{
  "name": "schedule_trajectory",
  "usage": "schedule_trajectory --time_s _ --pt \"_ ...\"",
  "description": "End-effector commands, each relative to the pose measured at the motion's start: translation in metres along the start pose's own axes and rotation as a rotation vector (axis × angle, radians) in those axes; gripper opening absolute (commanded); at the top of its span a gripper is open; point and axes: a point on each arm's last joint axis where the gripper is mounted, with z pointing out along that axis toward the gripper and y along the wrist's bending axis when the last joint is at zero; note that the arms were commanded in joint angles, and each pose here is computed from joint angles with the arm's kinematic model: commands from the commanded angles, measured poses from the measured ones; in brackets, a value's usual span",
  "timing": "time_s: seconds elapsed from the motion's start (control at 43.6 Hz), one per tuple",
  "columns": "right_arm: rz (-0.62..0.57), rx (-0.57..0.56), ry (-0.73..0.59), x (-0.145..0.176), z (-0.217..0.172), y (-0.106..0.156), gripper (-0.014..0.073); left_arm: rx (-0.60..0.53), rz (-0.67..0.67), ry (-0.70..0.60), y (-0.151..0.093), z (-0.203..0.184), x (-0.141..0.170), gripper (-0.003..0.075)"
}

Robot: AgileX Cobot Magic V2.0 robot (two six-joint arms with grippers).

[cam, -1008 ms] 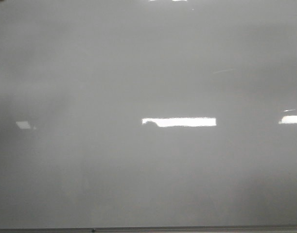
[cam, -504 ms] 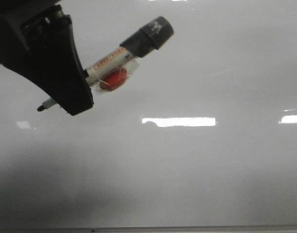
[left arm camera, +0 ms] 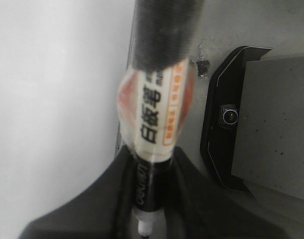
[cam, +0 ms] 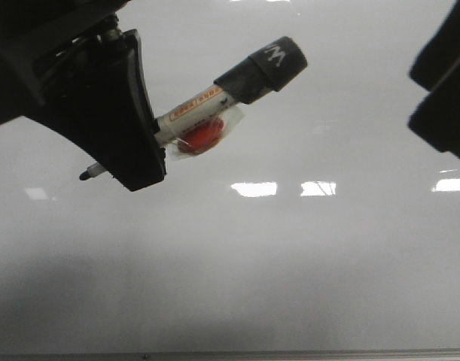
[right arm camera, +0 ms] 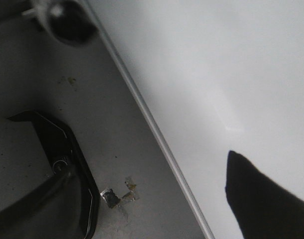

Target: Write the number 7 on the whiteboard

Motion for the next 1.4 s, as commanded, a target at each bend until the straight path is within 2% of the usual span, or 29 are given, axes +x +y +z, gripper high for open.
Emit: schedule_trajectory --time_s 0.0,0.183,0.298,0.458,0.71,0.893,0.962,1.008,1.1,1.191,1.26,1.375 --pt "-0.081 -0.024 -0.109 -0.028 -0.002 0.001 0.0613 -0.042 0.008 -0.087 0.0 -0.017 -0.01 -0.002" --pt "-0.147 -0.144 -0.177 -0.058 0.014 0.005 0.0613 -0.044 0.038 -0.088 0.0 -0.017 -0.01 -0.002" --pt "-0.154 -0.21 -0.195 -0.065 0.024 0.005 0.0613 -0.054 0.039 -0.098 0.001 -0.017 -0.011 -0.002" --pt "-0.159 -0.239 -0.211 -0.067 0.033 0.005 0.0588 -0.058 0.039 -0.103 0.001 -0.017 -0.012 -0.002" --pt "-0.161 -0.24 -0.207 -0.067 0.033 0.005 0.0239 -0.058 0.039 -0.103 0.001 -0.017 -0.012 -0.002" --pt "-0.161 -0.239 -0.207 -0.067 0.033 0.005 0.0055 -0.056 0.038 -0.103 0.001 -0.017 -0.012 -0.0015" --pt "-0.161 -0.239 -0.207 -0.067 0.033 0.005 0.0 -0.052 0.037 -0.102 0.001 -0.017 -0.011 0.0044" --pt "-0.161 -0.239 -0.207 -0.067 0.033 0.005 -0.0029 -0.053 0.034 -0.102 0.001 -0.017 -0.011 0.0111" --pt "-0.16 -0.239 -0.207 -0.067 0.033 0.004 -0.0069 -0.052 0.021 -0.103 0.001 -0.017 -0.011 0.0313" --pt "-0.157 -0.233 -0.209 -0.067 0.033 0.004 -0.0066 -0.068 0.005 -0.111 -0.001 -0.025 -0.01 0.0463" --pt "-0.148 -0.215 -0.206 -0.066 0.03 0.003 -0.0066 -0.096 -0.025 -0.123 -0.001 -0.037 -0.005 0.0517" --pt "-0.083 -0.118 -0.164 -0.059 0.015 -0.007 -0.0066 -0.159 -0.095 -0.163 0.0 -0.07 0.011 0.0513"
